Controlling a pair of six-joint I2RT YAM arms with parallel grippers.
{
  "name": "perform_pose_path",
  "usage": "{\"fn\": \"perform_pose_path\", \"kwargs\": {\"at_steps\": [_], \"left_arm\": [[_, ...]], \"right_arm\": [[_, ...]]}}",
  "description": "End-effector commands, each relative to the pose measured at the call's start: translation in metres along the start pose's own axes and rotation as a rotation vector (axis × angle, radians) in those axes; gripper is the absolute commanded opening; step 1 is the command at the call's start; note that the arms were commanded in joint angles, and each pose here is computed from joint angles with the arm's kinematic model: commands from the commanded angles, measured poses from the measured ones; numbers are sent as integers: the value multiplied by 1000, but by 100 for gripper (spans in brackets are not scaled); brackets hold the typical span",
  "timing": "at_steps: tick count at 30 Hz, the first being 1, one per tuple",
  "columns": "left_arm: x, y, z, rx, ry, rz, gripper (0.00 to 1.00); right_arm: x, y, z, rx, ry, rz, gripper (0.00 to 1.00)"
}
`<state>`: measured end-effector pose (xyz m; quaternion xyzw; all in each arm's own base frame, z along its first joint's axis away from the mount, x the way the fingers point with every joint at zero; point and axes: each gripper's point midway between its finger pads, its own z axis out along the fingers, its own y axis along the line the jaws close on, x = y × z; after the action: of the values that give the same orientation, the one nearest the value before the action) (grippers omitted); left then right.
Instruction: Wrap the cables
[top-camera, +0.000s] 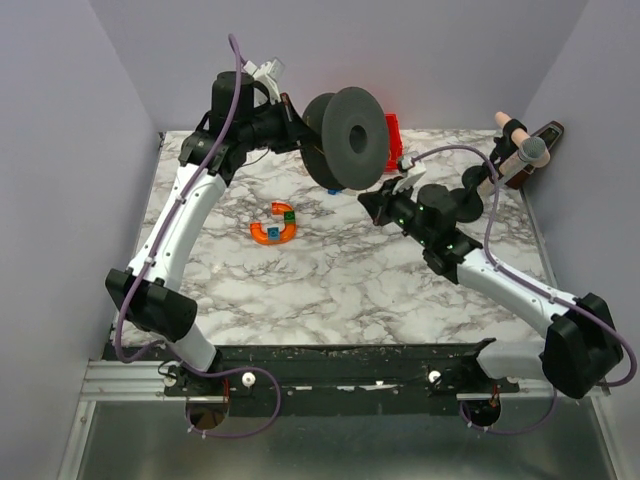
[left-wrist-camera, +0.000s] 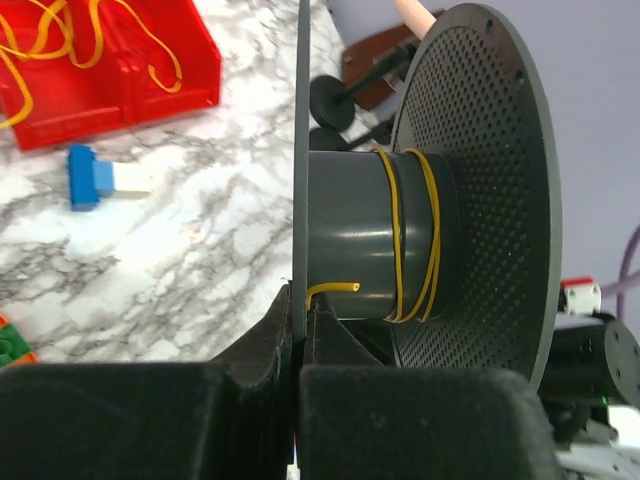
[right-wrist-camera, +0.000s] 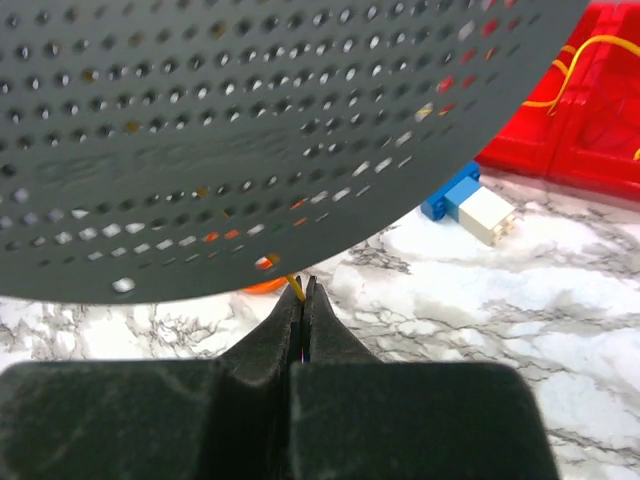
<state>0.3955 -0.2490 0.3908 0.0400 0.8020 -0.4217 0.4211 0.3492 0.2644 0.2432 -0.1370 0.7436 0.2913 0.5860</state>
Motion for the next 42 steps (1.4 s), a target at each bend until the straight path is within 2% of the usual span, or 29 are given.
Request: {"fn": "perform_pose_path", "kwargs": {"at_steps": [1, 5, 14, 21, 29, 32, 37, 42], "left_arm": [[-15, -65, -40, 265, -54, 80, 0], [13, -74, -45, 393, 57, 114, 0], [43, -83, -72, 509, 99, 249, 0], [78, -60, -81, 466, 198, 363, 0], [117, -47, -93, 531, 329, 425, 0], [132, -37, -95, 511, 358, 538, 0], [157, -25, -89, 443, 395, 687, 0], [155, -5, -78, 365, 376, 793, 0]], "right_arm": [[-21, 12, -22, -118, -116, -55, 1], [-32, 13, -38, -144, -146, -154, 1], [-30, 15, -79, -252, -179, -302, 1], [-31, 13, -88, -305, -121, -424, 1], [-44, 4, -93, -316, -128, -535, 1], [-47, 4, -98, -319, -138, -606, 1], [-29, 13, -96, -423, 14, -594, 1], [-2, 14, -93, -479, 84, -523, 1]]}}
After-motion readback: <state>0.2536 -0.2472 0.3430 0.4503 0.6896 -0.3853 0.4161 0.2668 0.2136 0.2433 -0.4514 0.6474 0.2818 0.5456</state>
